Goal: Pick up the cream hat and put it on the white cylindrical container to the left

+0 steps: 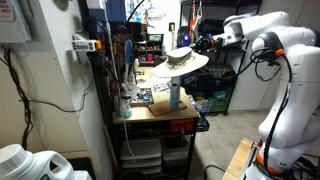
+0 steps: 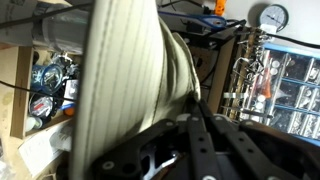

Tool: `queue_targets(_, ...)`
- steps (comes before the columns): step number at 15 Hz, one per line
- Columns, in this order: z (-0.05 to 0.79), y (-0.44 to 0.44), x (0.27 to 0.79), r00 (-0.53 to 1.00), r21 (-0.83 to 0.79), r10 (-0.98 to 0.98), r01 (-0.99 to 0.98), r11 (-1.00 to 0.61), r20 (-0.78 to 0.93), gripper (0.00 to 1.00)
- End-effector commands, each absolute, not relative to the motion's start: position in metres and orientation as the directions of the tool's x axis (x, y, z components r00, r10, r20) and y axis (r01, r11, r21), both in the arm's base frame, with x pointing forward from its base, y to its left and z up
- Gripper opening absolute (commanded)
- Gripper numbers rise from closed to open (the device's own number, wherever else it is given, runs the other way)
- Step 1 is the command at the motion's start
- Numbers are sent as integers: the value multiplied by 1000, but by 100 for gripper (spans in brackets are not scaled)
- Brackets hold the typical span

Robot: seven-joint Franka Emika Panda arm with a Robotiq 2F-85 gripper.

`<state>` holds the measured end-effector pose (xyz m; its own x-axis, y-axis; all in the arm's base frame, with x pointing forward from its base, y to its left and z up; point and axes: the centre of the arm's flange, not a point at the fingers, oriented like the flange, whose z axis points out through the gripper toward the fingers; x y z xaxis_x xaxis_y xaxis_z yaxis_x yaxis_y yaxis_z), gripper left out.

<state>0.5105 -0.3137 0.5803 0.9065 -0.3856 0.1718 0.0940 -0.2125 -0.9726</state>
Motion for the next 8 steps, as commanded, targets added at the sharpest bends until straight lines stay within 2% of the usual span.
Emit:
queue_targets(1,565,-313,514,927,-987,-353,80,-136,124,1)
queue_targets(8,525,-306,545,949,-996,-308,36,-78,58,1)
